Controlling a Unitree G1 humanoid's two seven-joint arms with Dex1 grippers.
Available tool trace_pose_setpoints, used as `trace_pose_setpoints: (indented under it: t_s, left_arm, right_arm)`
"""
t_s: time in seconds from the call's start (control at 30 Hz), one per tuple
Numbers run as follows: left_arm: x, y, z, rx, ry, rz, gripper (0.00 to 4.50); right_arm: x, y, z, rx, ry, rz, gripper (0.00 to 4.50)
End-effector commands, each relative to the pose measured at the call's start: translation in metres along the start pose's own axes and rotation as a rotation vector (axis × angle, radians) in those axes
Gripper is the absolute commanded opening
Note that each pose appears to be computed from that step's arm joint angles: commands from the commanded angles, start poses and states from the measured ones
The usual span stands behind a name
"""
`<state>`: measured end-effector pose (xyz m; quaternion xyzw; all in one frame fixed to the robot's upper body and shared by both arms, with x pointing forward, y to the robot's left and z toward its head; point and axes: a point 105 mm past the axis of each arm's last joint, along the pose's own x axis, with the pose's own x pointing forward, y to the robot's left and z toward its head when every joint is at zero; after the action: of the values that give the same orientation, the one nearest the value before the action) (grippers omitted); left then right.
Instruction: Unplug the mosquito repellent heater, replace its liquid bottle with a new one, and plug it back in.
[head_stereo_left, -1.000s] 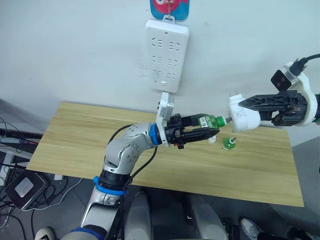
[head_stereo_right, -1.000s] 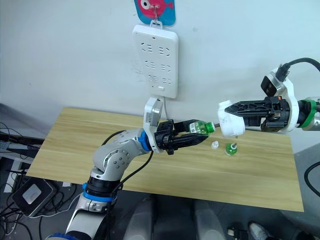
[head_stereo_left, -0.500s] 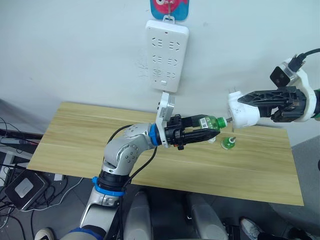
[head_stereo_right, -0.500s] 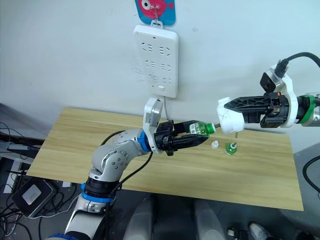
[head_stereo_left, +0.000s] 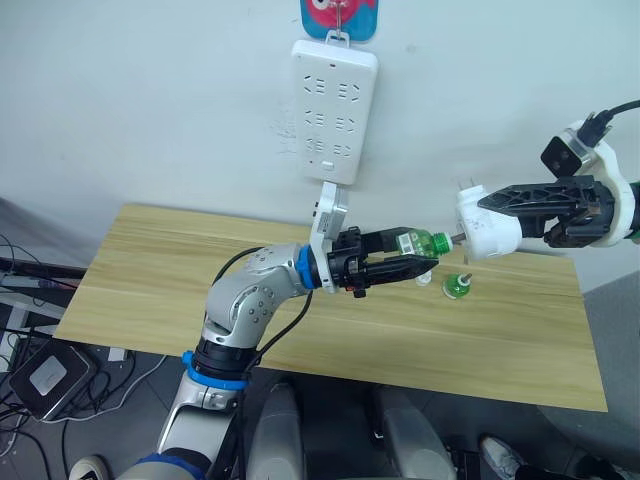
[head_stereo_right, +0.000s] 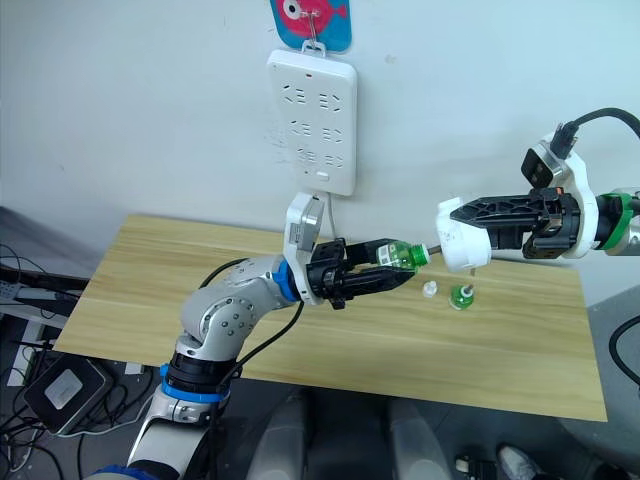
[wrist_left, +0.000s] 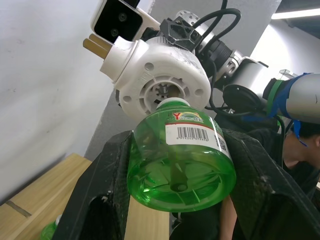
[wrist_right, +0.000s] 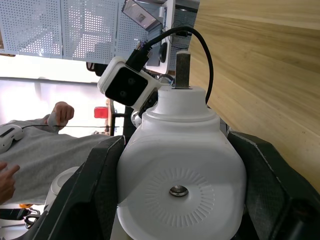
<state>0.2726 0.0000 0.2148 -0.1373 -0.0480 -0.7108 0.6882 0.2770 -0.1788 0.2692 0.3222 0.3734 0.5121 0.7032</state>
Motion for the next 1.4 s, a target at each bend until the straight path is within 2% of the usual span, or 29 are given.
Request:
trace_pose_setpoints:
  t_s: [0.03, 0.93, 1.2, 1.4]
  left_arm:
    - [0.008, -0.008, 0.009, 0.035, -0.029, -0.053, 2.27]
    - [0.006, -0.009, 0.002, 0.033, -0.006, -0.056, 2.27]
    - [0.016, -0.009, 0.015, 0.049, -0.057, -0.070, 2.27]
    - [0.024, -0.012, 0.012, 0.051, -0.050, -0.090, 2.27]
  right_arm:
    - [-0.001, 0.013, -0.001, -0.029, 0.008, 0.051, 2.92]
    - [0.002, 0.024, 0.001, -0.047, 0.023, 0.099, 2.92]
    - [0.006, 0.018, -0.005, -0.043, 0.044, 0.085, 2.92]
    - [0.015, 0.021, -0.007, -0.078, 0.063, 0.100, 2.92]
